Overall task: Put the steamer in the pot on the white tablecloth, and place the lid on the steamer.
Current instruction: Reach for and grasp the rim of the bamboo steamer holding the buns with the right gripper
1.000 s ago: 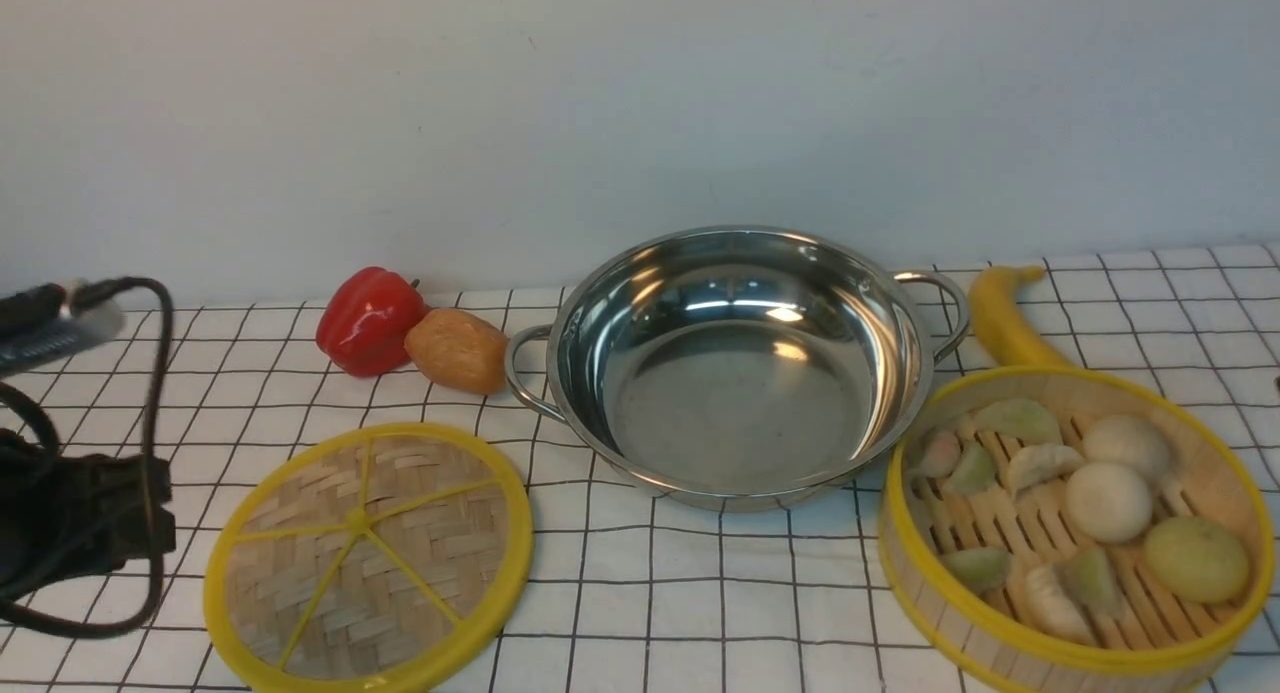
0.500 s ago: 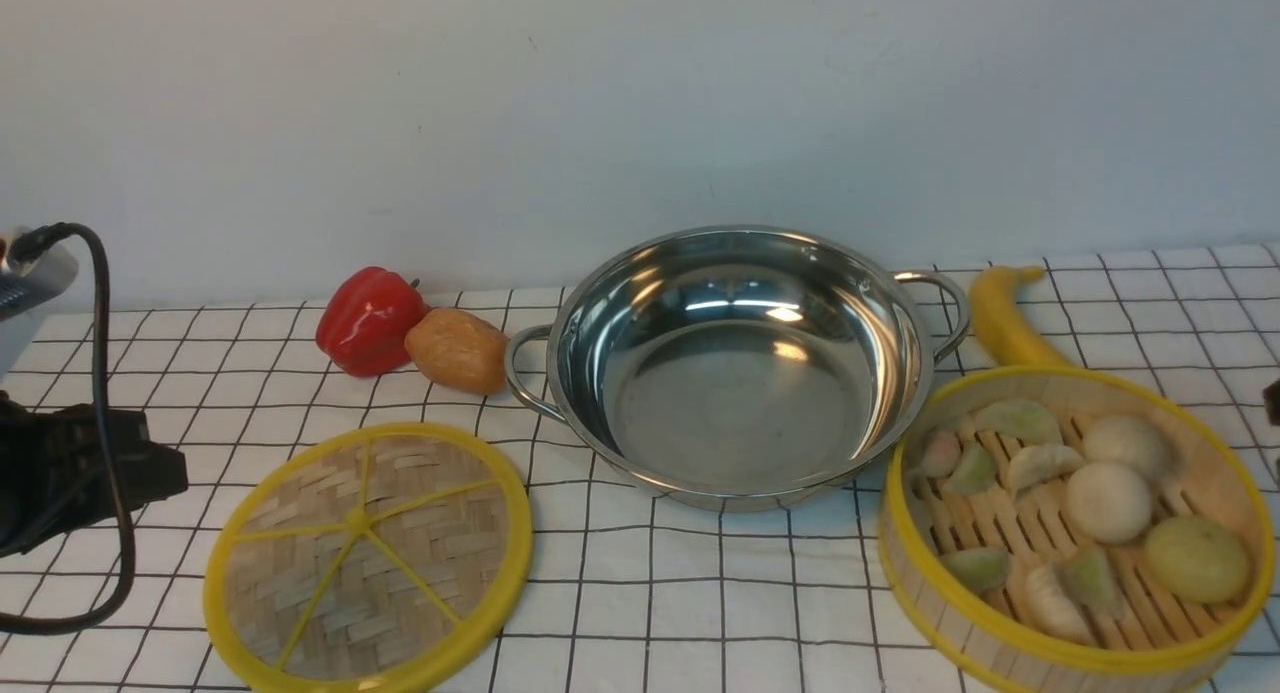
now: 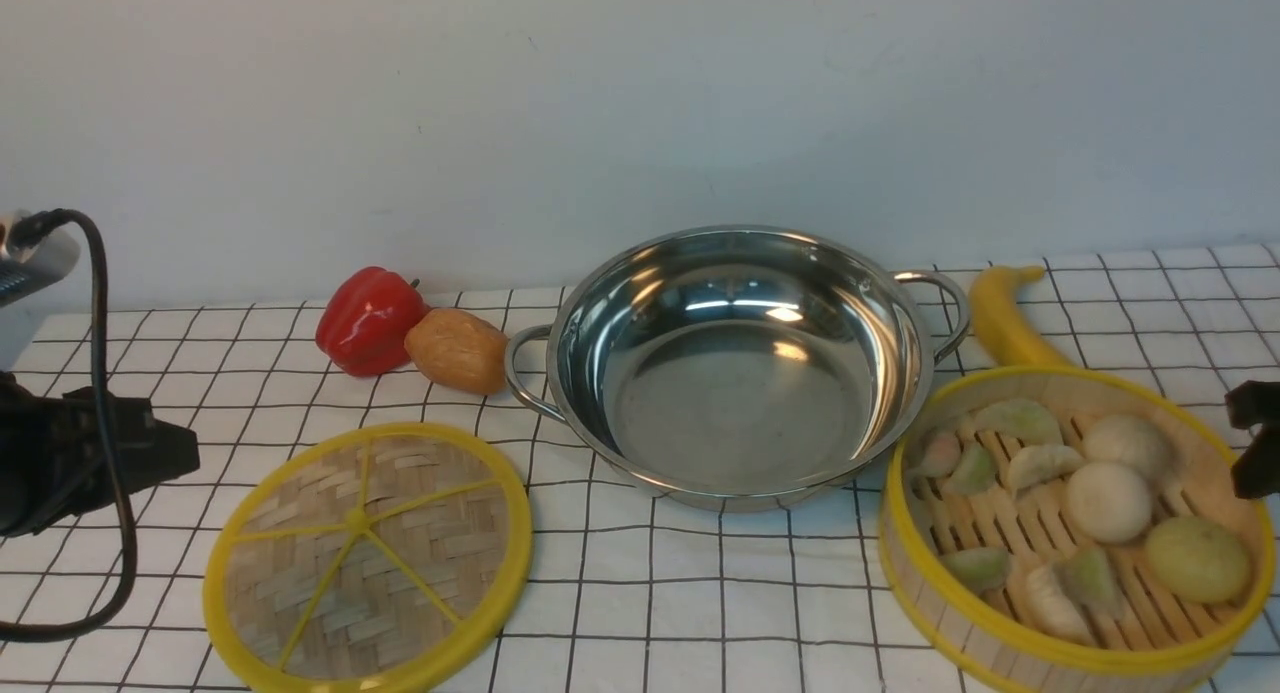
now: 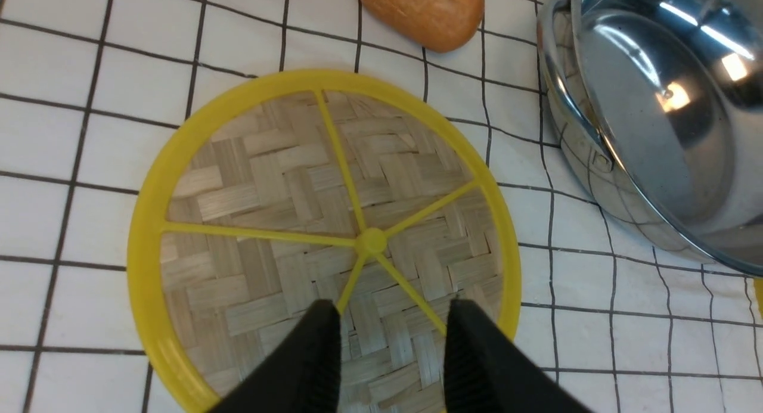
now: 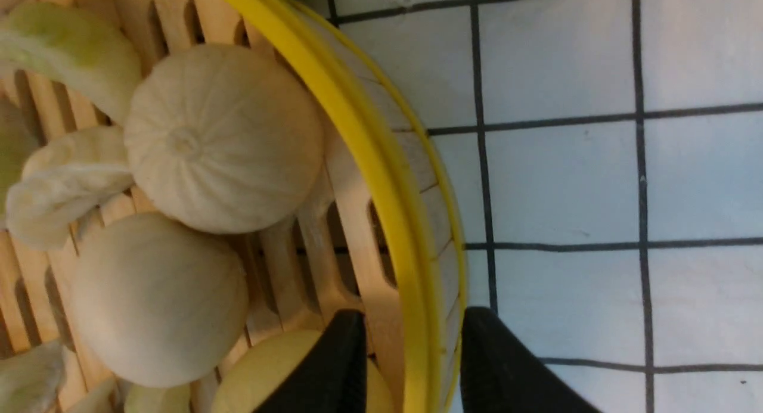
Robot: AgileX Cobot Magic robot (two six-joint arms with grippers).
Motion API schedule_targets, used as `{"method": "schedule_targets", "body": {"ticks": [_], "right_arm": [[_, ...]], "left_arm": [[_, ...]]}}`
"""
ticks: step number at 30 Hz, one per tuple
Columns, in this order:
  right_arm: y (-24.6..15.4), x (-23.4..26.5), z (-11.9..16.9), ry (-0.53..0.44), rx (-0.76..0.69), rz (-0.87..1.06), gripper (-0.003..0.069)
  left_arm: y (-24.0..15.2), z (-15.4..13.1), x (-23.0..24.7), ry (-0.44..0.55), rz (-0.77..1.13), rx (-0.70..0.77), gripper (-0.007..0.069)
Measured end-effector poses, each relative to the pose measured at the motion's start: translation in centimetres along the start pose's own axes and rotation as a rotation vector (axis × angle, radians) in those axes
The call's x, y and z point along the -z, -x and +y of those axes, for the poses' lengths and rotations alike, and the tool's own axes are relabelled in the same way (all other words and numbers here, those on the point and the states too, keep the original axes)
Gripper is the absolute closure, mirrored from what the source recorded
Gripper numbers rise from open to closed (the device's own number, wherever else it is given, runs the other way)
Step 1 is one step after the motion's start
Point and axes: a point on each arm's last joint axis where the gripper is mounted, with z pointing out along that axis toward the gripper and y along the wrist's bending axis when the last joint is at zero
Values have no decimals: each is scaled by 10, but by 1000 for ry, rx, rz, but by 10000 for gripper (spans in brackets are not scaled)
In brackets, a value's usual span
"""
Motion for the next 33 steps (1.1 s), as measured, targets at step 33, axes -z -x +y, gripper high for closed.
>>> {"method": "schedule_targets", "body": {"ticks": [33], "right_arm": [[4,-29,-12,-49,68,164,592]], "left_arm": [[0,0,0,1,-1,-4,382]]}}
